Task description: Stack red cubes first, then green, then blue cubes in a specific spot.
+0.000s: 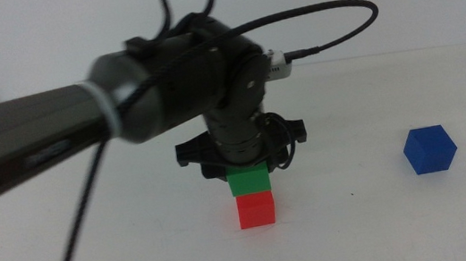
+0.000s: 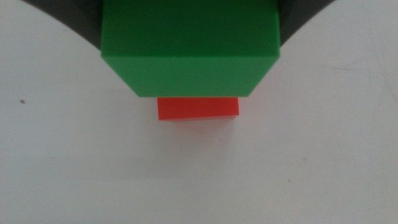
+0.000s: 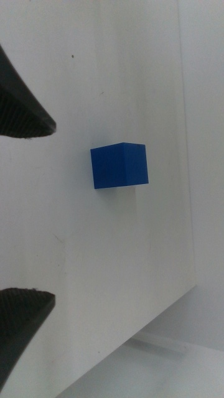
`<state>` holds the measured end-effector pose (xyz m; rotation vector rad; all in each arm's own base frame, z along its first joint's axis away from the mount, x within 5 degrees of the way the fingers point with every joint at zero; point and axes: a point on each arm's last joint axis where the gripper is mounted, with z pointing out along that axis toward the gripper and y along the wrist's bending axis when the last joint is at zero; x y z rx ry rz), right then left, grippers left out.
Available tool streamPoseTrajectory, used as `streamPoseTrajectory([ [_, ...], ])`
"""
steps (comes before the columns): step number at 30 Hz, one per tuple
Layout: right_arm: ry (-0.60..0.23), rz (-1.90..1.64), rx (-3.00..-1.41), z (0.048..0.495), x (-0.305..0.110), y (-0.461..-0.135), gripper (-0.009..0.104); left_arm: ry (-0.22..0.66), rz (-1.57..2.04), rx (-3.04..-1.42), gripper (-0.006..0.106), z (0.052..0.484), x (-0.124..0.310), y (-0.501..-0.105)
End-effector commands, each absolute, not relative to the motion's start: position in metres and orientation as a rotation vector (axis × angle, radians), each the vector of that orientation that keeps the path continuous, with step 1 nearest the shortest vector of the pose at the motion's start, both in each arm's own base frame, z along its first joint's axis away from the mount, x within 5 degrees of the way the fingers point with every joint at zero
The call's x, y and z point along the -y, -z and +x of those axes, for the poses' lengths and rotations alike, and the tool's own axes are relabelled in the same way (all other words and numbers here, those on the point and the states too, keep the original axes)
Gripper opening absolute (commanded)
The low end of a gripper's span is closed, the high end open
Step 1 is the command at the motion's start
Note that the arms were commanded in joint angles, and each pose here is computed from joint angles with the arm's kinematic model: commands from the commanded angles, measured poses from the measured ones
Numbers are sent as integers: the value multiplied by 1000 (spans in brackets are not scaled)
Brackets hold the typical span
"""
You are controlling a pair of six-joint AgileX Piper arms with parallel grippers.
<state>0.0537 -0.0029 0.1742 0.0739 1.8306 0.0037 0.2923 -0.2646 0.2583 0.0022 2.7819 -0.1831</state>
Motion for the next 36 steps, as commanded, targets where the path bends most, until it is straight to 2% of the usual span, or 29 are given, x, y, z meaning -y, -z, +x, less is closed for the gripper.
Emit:
streamPoseTrajectory([
  [1,18,52,-1720,53,3,-188,62,220,-20,-2729,-1,296,269,-283],
  [6,18,52,-1720,53,3,-188,62,140,-48,-2793,-1,303,277,-275],
  [22,18,52,-1720,53,3,-188,62,172,-109,-2785,-1,306,280,-273],
  [36,18,52,-1720,53,3,-188,62,129,-53,-2781,-1,313,284,-257],
])
